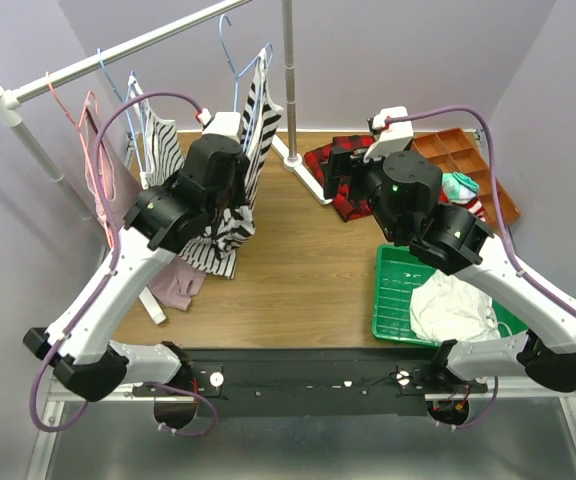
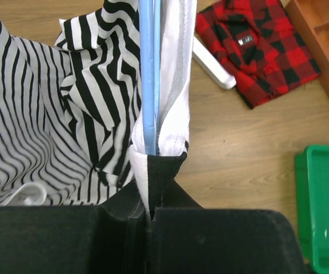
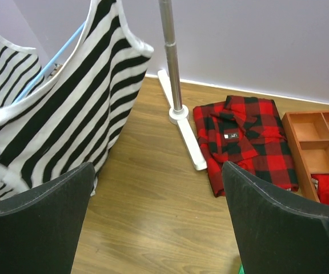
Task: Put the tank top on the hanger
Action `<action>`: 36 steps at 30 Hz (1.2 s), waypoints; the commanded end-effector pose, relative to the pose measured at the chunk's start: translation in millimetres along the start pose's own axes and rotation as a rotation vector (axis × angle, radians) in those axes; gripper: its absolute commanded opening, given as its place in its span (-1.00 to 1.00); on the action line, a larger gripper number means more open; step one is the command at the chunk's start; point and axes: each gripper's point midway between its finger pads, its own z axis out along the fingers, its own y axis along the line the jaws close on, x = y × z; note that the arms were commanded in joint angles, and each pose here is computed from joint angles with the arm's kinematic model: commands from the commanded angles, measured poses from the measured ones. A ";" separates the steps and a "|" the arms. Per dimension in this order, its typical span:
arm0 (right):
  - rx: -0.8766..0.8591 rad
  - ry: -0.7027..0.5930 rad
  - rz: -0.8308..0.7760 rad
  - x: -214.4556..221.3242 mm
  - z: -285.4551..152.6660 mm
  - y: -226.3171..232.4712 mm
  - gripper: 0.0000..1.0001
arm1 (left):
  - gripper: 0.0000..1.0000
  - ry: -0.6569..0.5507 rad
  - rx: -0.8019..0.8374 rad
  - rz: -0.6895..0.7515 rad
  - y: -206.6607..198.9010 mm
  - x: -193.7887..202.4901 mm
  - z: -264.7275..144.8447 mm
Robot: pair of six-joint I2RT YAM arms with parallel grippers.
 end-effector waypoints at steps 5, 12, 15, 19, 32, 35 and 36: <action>0.024 -0.013 0.032 -4.1 -14.3 -12.1 1.00 | -1.00 -0.174 -0.062 -0.174 8.1 -65.4 20.2; 0.022 -0.014 0.042 -3.2 -17.3 -13.9 1.00 | -1.00 -0.181 -0.100 -0.198 19.3 -76.2 33.8; 0.013 -0.004 0.043 0.2 -16.1 -11.2 1.00 | -1.00 -0.175 -0.097 -0.223 22.9 -74.5 41.3; 0.002 0.013 0.044 6.2 -15.4 -8.6 1.00 | -1.00 -0.153 -0.092 -0.222 28.2 -67.4 49.6; 0.001 0.037 0.039 21.4 -11.3 -6.8 1.00 | -1.00 -0.096 -0.085 -0.217 39.9 -31.8 56.6; 0.000 0.041 0.036 23.1 -10.6 -5.8 1.00 | -0.81 -0.107 -0.077 -0.208 40.5 -33.7 51.2; 0.000 0.042 0.034 23.7 -10.5 -5.9 1.00 | -0.73 -0.107 -0.073 -0.206 40.3 -33.6 50.3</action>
